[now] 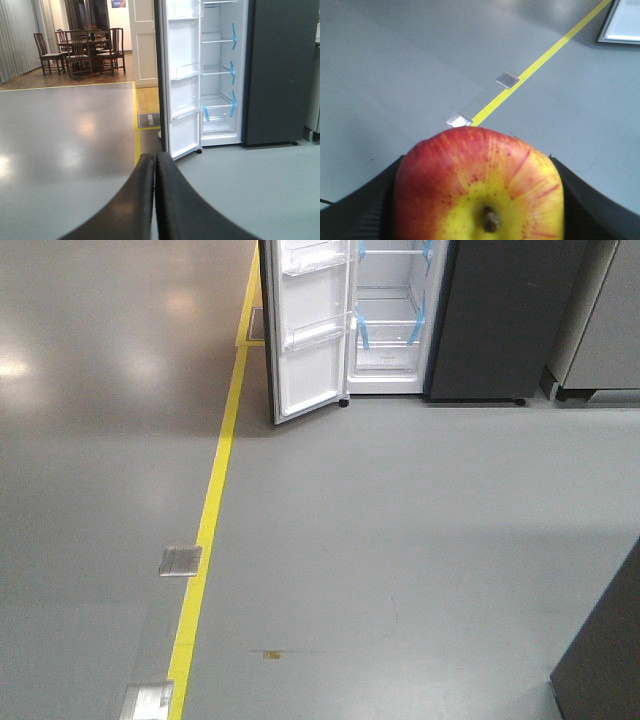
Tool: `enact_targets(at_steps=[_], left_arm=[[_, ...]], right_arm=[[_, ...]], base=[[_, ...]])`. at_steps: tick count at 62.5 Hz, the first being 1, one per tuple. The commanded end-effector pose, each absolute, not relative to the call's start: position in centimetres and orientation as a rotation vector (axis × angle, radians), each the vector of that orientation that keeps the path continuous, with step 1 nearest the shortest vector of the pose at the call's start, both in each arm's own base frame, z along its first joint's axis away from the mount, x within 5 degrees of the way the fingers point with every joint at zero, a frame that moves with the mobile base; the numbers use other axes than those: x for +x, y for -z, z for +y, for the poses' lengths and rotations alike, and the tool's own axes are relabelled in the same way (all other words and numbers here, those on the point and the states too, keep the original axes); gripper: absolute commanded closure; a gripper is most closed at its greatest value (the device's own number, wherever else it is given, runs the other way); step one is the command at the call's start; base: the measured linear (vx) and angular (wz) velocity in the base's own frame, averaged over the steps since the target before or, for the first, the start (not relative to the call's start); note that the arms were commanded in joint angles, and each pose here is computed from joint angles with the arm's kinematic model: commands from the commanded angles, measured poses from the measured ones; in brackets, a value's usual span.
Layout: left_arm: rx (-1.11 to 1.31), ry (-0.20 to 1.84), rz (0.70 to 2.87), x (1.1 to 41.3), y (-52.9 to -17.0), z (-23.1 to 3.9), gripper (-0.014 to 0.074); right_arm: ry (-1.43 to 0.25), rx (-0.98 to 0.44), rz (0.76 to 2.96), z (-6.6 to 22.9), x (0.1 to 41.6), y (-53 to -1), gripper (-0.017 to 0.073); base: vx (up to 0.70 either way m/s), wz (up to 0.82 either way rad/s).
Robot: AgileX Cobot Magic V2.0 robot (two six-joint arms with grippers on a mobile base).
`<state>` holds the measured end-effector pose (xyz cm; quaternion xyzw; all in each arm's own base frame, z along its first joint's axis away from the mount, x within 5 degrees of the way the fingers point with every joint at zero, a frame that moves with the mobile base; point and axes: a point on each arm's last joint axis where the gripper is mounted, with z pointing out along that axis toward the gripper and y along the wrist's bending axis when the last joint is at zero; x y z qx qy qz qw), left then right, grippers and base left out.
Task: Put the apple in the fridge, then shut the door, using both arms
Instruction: 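Drive up to the open refrigerator door with the apple held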
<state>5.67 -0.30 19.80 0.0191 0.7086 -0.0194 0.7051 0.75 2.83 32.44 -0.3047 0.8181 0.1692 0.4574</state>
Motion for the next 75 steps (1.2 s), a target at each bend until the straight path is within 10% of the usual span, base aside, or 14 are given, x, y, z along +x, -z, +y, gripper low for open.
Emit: enact_targets(at_steps=[1, 75], left_arm=[[0.037, 0.055, 1.51, 5.61, -19.82, -0.33, 0.06], [0.037, 0.055, 1.51, 5.61, -19.82, -0.33, 0.06]], right_arm=[[-0.432, -0.723, 1.939, 3.0, 1.01, -33.71, 0.0204], [-0.432, -0.722, 1.938, 3.0, 1.02, -33.72, 0.0204]], base=[[0.35, 0.01], [0.32, 0.01]])
